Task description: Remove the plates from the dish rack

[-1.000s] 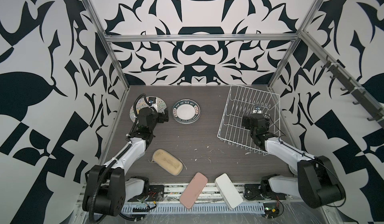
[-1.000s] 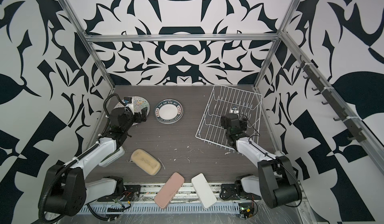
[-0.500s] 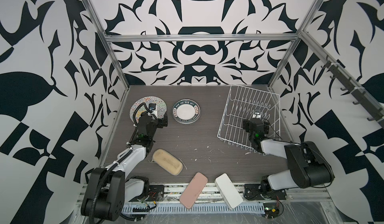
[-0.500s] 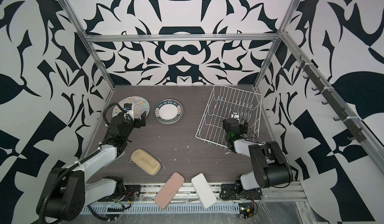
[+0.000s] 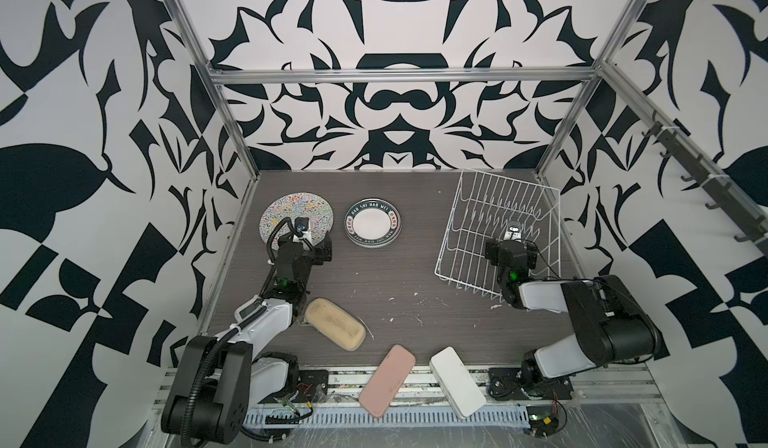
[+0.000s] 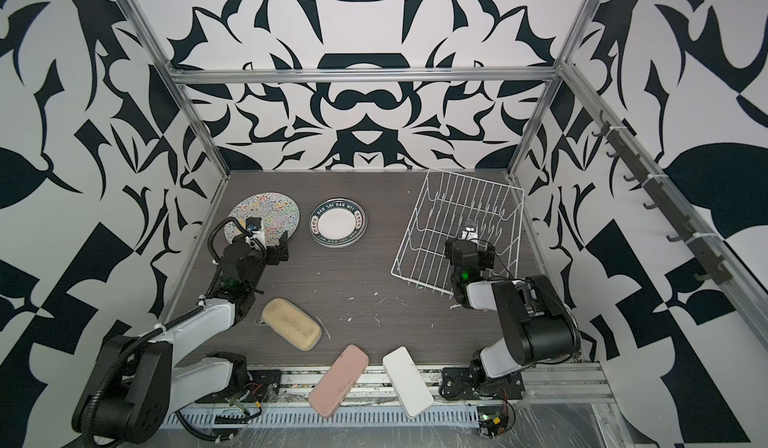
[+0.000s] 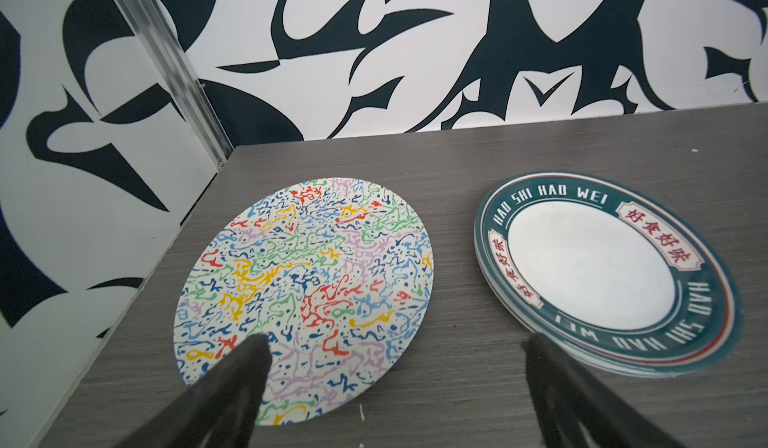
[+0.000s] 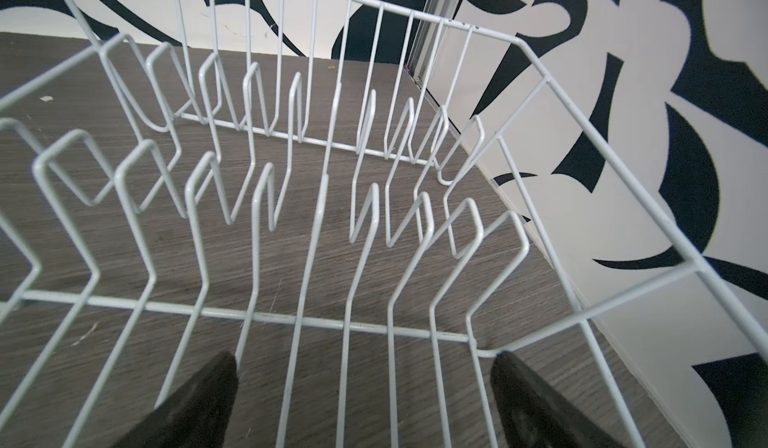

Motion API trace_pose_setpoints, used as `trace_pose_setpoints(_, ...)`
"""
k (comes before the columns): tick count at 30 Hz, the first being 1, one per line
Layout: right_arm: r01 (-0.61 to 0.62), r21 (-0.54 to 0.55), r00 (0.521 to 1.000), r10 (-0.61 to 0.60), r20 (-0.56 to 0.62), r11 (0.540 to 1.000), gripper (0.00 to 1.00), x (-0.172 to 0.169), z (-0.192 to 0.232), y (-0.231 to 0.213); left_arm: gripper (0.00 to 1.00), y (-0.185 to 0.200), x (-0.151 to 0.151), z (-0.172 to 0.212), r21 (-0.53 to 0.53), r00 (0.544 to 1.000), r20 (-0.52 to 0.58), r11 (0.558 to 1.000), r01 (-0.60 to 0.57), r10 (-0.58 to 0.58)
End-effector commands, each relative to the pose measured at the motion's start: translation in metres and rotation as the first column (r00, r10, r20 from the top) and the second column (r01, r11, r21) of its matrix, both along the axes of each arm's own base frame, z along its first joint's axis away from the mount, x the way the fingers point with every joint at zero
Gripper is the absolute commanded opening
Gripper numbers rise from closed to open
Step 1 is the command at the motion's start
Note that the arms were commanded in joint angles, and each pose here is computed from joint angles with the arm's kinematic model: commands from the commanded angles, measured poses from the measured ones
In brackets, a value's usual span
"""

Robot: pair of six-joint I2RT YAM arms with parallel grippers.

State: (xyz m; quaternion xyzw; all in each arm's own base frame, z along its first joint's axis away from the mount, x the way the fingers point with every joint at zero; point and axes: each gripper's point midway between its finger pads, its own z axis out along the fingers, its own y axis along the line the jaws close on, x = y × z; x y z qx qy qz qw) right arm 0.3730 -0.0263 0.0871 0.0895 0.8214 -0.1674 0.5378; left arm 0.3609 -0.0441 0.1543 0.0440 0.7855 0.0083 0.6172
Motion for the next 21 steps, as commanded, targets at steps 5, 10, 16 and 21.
trace_pose_setpoints(5,-0.054,-0.005,0.996,0.054,0.07,0.999,0.99,0.004,0.012,0.01,0.99,0.004,-0.004,0.009,0.017,0.995,0.103,1.0,-0.017,0.015)
trace_pose_setpoints(10,-0.071,-0.003,0.995,0.071,0.072,0.998,0.99,0.003,0.01,0.013,0.99,0.004,-0.008,0.004,0.021,0.996,0.091,1.0,-0.008,0.006)
trace_pose_setpoints(16,-0.082,-0.003,0.994,0.082,0.072,0.997,0.99,0.004,0.005,0.014,0.99,0.002,-0.009,-0.01,0.03,0.997,0.073,1.0,0.007,-0.009)
trace_pose_setpoints(21,-0.093,-0.007,0.992,0.093,0.081,0.996,0.99,0.004,0.001,0.016,0.99,0.003,-0.007,-0.024,0.048,0.996,0.09,0.999,-0.002,-0.003)
